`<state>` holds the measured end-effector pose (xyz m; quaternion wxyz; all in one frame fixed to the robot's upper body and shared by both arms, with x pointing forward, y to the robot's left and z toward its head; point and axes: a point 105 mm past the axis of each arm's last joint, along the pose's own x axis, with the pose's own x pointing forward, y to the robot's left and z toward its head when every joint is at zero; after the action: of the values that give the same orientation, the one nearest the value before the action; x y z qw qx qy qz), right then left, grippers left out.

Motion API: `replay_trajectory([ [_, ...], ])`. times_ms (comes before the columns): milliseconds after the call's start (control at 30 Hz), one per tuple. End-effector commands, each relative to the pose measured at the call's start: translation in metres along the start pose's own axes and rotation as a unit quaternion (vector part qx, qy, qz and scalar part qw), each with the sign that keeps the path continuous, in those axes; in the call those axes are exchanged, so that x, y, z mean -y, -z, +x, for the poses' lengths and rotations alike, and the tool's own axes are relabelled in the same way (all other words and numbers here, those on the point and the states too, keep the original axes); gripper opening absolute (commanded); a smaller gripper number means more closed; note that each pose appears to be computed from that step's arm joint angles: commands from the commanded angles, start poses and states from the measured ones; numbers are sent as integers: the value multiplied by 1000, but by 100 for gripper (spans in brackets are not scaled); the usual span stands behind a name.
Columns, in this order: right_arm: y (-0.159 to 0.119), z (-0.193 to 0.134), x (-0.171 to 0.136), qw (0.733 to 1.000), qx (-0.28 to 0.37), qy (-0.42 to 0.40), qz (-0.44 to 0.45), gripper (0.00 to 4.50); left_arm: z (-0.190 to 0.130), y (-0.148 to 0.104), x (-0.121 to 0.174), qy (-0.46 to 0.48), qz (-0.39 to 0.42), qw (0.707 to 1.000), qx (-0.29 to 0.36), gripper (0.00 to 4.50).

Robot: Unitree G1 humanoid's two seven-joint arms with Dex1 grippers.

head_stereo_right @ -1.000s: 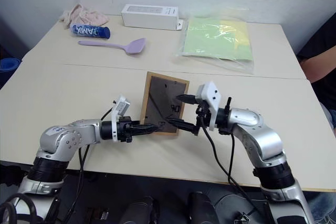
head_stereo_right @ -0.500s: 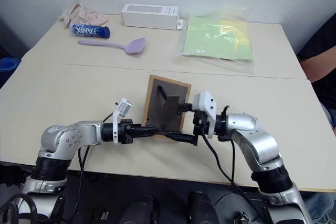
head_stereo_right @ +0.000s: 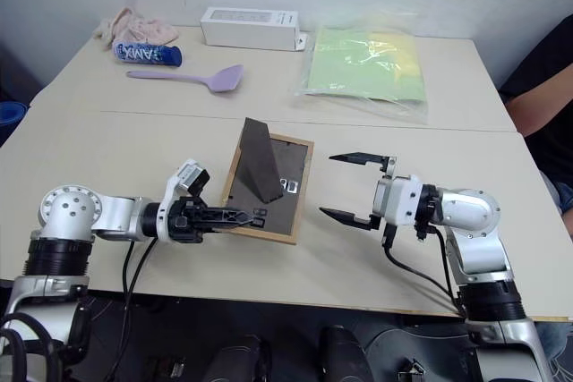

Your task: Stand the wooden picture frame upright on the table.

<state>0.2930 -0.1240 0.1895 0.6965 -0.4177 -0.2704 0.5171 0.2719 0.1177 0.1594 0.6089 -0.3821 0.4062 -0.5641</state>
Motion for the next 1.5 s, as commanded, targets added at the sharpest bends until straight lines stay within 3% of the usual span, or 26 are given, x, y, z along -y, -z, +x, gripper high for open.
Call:
replay_trajectory([
  [33, -6, 14, 1, 993, 18, 14, -120, 446, 3, 0, 18, 41, -11, 999, -21, 129],
  [133, -8, 31, 0, 982, 34, 29, -182, 446, 7, 2, 21, 49, -28, 998, -34, 129],
  [267, -5, 45, 0, 978, 42, 57, -197, 446, 11, 4, 28, 63, -43, 996, -48, 129],
  [367, 0, 46, 0, 975, 31, 69, -207, 387, 12, 2, 30, 61, -45, 996, -41, 129],
  [600, 13, 35, 12, 966, -4, 115, -230, 168, 11, -4, 38, 69, -24, 997, -31, 129],
  [700, 13, 36, 14, 964, -1, 128, -232, 162, 18, -13, 37, 39, 28, 999, 20, 129],
  [833, 9, 37, 19, 962, 10, 151, -227, 142, 8, -9, 40, 14, 59, 997, 36, 262],
  [933, 7, 36, 22, 962, 17, 163, -219, 127, -16, -13, 34, -33, 64, 993, 89, 355],
  [1067, 6, 35, 24, 964, 23, 176, -198, 127, -60, -15, 23, -129, 96, 977, 143, 356],
  [1100, 7, 35, 25, 966, 24, 182, -180, 127, -70, -18, 17, -163, 129, 965, 161, 356],
  [1167, 13, 34, 22, 977, 25, 199, -69, 127, -90, -41, 25, -189, 323, 897, 235, 356],
  [1233, 14, 32, 19, 978, 40, 203, 28, 127, -93, -43, 31, -196, 429, 852, 226, 373],
  [1267, 15, 30, 18, 966, 58, 209, 139, 127, -93, -44, 31, -202, 457, 838, 219, 393],
  [1333, 11, 27, 13, 939, 90, 200, 266, 127, -88, -42, 29, -210, 512, 810, 192, 443],
  [1433, 28, 24, -5, 884, 62, 170, 431, 127, -73, -36, 24, -197, 554, 793, 157, 450],
  [1500, 35, 21, -12, 861, 44, 164, 479, 127, -66, -32, 21, -189, 561, 792, 150, 450],
])
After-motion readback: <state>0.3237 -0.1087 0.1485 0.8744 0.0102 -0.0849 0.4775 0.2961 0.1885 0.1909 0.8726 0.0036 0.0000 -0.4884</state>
